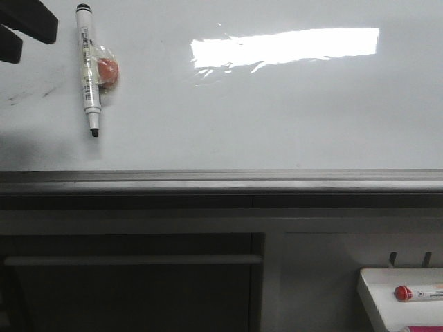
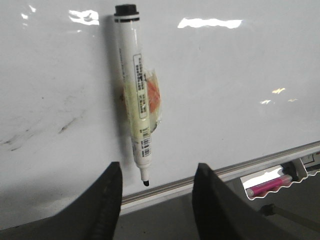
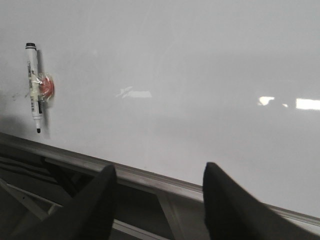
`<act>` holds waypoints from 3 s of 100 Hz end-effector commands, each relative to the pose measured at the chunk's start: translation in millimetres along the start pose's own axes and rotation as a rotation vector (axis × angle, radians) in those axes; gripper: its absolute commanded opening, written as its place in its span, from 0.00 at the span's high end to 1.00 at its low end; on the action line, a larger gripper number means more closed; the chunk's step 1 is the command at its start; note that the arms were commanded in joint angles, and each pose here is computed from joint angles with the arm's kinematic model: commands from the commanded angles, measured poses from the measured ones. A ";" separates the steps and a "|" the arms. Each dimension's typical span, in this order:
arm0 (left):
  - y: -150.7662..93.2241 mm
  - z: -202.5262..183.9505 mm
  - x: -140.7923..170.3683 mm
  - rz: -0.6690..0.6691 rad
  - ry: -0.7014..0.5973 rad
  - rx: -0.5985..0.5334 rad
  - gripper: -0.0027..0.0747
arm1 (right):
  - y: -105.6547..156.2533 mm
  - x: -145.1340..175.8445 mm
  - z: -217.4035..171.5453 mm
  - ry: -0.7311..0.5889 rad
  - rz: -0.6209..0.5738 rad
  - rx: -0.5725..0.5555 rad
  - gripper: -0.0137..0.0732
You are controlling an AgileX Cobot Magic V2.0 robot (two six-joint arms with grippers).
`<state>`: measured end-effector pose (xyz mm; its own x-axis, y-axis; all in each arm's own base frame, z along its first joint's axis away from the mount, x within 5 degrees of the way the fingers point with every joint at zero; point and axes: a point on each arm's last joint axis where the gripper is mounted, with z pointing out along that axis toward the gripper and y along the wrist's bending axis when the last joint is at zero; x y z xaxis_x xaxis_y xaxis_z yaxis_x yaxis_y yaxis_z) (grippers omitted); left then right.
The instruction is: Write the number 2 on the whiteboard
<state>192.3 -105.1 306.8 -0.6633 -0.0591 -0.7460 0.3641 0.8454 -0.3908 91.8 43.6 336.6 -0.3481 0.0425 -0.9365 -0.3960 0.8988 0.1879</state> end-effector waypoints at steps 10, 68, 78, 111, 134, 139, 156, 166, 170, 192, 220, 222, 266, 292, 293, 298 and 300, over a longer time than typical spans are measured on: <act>-2.2 11.1 -13.3 -0.034 -0.042 0.005 0.57 | 1.0 -23.4 5.0 -0.084 0.015 0.000 0.44; 10.0 42.6 -11.7 -0.073 -0.019 -0.048 0.57 | 1.6 -25.4 7.0 -0.100 0.054 -0.012 0.44; 11.4 46.5 -10.5 -0.076 -0.006 -0.052 0.57 | 1.6 -25.4 7.0 -0.100 0.054 -0.012 0.44; 12.5 56.4 -13.8 -0.089 0.008 -0.056 0.58 | 1.5 -25.7 7.0 -0.103 0.055 -0.011 0.44; 13.8 63.5 -14.7 -0.078 0.029 -0.063 0.65 | 1.5 -25.7 7.0 -0.103 0.055 -0.011 0.44; 14.9 66.3 -12.8 -0.075 0.046 -0.066 0.70 | 1.5 -25.7 7.0 -0.103 0.055 -0.011 0.44; 18.2 71.8 -10.1 -0.042 0.067 -0.083 0.90 | 1.5 -25.7 7.0 -0.103 0.055 -0.011 0.44; 19.1 72.4 -9.2 -0.013 0.078 -0.091 0.99 | 1.5 -25.5 7.0 -0.101 0.054 -0.012 0.44; 18.6 71.1 -9.1 -0.004 0.081 -0.089 0.99 | 1.6 -25.4 7.0 -0.099 0.054 -0.012 0.44; -4.1 38.7 -12.5 0.222 0.097 0.007 0.99 | 17.5 -25.3 4.7 -0.026 -0.152 -0.145 0.44; -43.4 -15.1 0.0 0.854 0.189 0.221 0.99 | 62.2 -45.8 22.6 0.015 -0.614 -0.512 0.44; -44.0 -17.7 1.3 0.877 0.202 0.223 0.99 | 64.3 -47.0 23.8 0.014 -0.640 -0.527 0.44; -51.8 -57.3 11.2 1.296 0.168 0.255 0.99 | 129.6 -72.7 64.8 -0.051 -0.791 -0.740 0.44; -53.5 -60.3 11.9 1.321 0.154 0.263 0.99 | 150.9 -69.9 80.2 -0.033 -0.768 -0.800 0.44; -53.7 -60.3 11.9 1.320 0.153 0.264 0.99 | 151.2 -69.7 81.1 -0.031 -0.763 -0.801 0.44; -53.9 -60.2 11.5 1.318 0.148 0.263 0.99 | 152.1 -70.3 84.4 -0.037 -0.753 -0.790 0.44; -54.0 -60.2 11.5 1.317 0.147 0.264 0.99 | 152.5 -70.6 85.6 -0.039 -0.744 -0.788 0.44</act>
<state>126.2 -117.0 335.8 0.1875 0.8221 -0.5375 0.9063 0.0662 0.4173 124.8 214.0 385.9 0.2241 -0.4590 -0.8597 -0.9505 0.0919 -0.2969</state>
